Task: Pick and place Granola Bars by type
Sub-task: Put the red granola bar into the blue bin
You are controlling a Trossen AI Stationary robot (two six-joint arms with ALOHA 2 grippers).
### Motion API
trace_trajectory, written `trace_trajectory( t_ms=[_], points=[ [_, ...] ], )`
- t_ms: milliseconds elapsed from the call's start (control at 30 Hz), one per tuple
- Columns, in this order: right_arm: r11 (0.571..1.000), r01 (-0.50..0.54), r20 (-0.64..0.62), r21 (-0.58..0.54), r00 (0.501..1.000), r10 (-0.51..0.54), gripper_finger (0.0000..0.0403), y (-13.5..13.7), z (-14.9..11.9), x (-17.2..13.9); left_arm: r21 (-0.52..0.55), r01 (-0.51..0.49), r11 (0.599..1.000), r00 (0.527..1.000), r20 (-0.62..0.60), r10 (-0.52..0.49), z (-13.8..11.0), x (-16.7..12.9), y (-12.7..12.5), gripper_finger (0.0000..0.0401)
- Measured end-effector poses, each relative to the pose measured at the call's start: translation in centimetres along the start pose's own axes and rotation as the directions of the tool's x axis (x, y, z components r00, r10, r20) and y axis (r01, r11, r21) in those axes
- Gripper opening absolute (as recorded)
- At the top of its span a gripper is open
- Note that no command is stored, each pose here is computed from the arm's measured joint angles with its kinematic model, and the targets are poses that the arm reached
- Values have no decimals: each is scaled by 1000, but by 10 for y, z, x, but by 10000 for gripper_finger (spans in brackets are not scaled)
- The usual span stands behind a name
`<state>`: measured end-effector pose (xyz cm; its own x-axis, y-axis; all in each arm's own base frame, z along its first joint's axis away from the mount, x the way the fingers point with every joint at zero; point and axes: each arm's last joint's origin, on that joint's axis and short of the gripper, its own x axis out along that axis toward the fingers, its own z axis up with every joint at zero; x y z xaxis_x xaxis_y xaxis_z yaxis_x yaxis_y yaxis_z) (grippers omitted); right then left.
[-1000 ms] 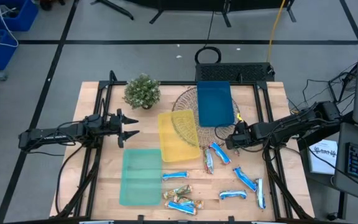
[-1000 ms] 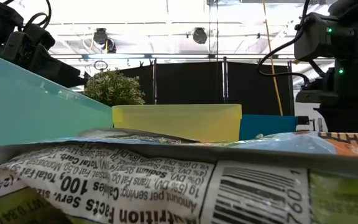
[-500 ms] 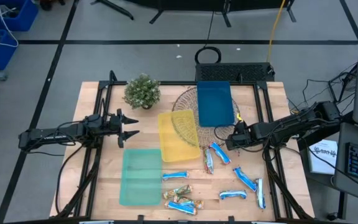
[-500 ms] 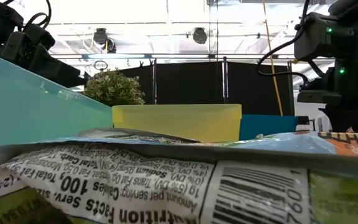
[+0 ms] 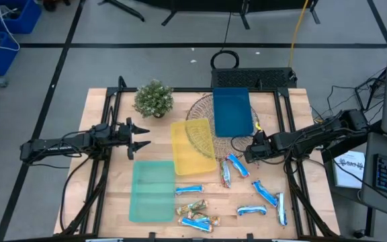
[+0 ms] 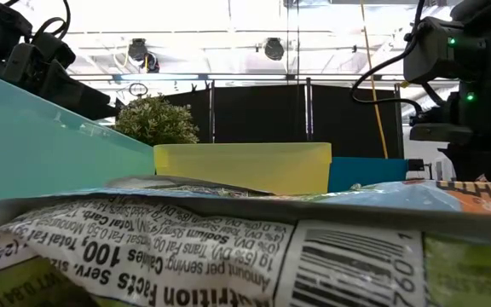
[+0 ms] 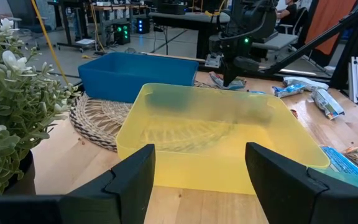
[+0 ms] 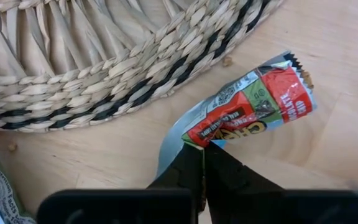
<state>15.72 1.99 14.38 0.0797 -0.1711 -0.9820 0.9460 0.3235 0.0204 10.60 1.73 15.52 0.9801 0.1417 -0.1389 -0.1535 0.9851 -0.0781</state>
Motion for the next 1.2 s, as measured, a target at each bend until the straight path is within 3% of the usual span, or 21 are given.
trace_trajectory(
  t_ms=[400,667,867,1000,1200],
  points=[
    [995,-37,99,-90,994,45,1,-3,2,-9,0,0,1000,1000,0,0,0,0,0,255],
    [974,-112,228,-196,961,156,0,-5,-6,-25,0,-1,1000,1000,0,1,0,0,0,255],
    [943,-134,379,-304,891,249,0,-5,-14,-37,0,-1,1000,1000,0,1,0,0,0,255],
    [887,-76,464,-456,830,310,0,0,-18,-42,0,-1,1000,1000,0,1,0,0,0,255],
    [836,-18,575,-549,717,393,0,7,-22,-48,0,-1,1000,1000,0,1,0,0,0,255]
  ],
)
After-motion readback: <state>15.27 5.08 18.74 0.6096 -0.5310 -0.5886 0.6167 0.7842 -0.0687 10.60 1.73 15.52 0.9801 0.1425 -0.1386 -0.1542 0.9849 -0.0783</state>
